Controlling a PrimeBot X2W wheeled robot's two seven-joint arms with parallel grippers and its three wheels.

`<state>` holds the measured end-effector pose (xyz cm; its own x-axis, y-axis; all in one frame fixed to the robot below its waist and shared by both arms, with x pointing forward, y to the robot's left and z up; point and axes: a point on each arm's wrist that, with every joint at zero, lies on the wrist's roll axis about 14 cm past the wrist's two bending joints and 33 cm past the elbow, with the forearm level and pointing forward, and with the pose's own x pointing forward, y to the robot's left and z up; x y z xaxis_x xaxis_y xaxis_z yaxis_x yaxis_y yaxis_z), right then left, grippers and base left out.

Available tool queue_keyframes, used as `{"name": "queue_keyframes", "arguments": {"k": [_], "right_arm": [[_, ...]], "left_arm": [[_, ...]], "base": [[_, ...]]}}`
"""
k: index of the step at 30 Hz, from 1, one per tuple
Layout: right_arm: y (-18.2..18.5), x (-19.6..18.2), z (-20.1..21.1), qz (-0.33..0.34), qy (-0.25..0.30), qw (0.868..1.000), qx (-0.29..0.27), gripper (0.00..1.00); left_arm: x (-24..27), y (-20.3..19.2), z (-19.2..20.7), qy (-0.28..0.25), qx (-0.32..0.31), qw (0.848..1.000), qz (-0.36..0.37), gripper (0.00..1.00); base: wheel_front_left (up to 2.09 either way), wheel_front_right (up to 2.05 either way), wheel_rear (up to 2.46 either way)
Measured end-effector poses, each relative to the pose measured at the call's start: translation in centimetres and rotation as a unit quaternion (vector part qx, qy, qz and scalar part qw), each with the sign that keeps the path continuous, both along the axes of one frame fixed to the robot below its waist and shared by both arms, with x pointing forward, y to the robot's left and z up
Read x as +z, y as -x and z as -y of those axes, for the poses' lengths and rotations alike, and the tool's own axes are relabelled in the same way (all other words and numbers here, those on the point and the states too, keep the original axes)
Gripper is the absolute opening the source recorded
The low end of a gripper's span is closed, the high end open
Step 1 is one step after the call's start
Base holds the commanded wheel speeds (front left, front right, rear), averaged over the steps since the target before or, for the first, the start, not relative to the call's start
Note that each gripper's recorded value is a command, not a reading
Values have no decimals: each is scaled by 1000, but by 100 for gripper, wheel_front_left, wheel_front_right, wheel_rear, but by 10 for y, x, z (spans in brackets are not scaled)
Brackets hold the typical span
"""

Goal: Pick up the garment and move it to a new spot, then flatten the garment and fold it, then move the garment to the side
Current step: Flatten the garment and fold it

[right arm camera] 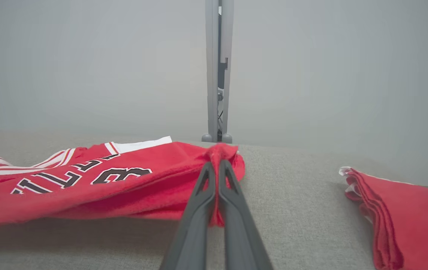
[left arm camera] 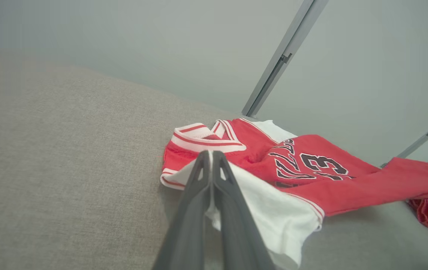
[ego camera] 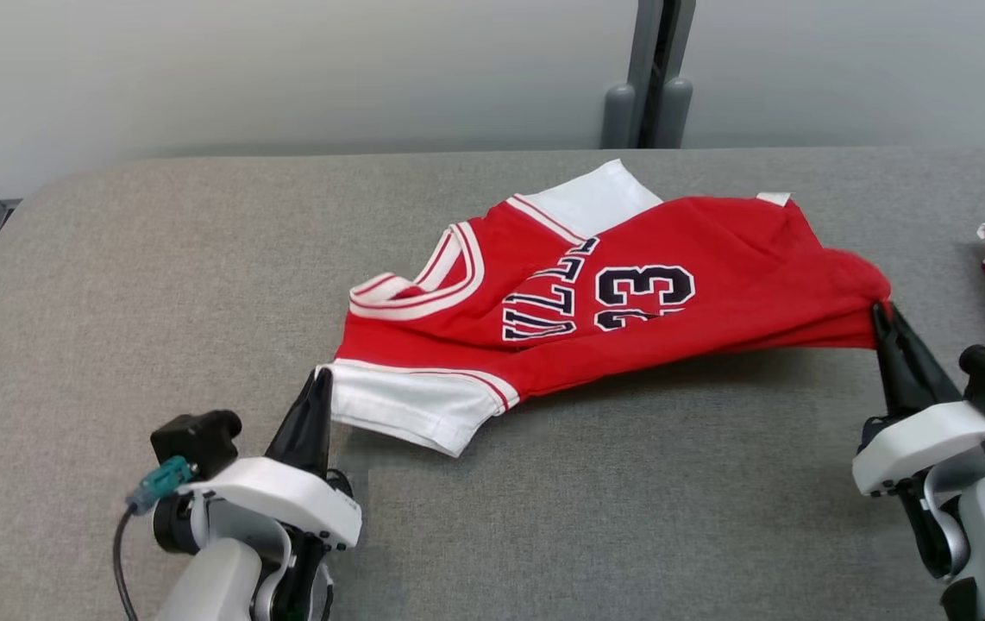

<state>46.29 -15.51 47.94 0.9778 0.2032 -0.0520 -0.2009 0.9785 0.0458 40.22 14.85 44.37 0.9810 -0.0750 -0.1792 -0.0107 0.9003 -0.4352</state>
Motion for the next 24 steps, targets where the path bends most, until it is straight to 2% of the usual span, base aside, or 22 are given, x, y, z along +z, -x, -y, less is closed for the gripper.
{"name": "queue_keyframes", "arguments": {"k": [9, 16, 17, 20, 21, 24], "right_arm": [[5, 81, 20, 121, 57, 991, -3, 0], [7, 144, 36, 185, 101, 977, -16, 0], [9, 162, 40, 204, 108, 973, -22, 0], [11, 177, 41, 216, 119, 969, -24, 0], [10, 187, 40, 215, 120, 969, -22, 0], [7, 196, 33, 208, 147, 967, -8, 0]], "left_arm": [[95, -19, 9, 87, -24, 989, 115, 0], [192, -22, 3, 147, -28, 964, 218, 0], [214, -20, 6, 160, -37, 957, 238, 0], [235, -18, 12, 161, -54, 952, 255, 0], [255, -17, 18, 171, -70, 946, 268, 0], [277, -20, 29, 232, -97, 933, 258, 0]], "base": [[0, 0, 0], [0, 0, 0], [0, 0, 0], [0, 0, 0], [0, 0, 0], [0, 0, 0]]}}
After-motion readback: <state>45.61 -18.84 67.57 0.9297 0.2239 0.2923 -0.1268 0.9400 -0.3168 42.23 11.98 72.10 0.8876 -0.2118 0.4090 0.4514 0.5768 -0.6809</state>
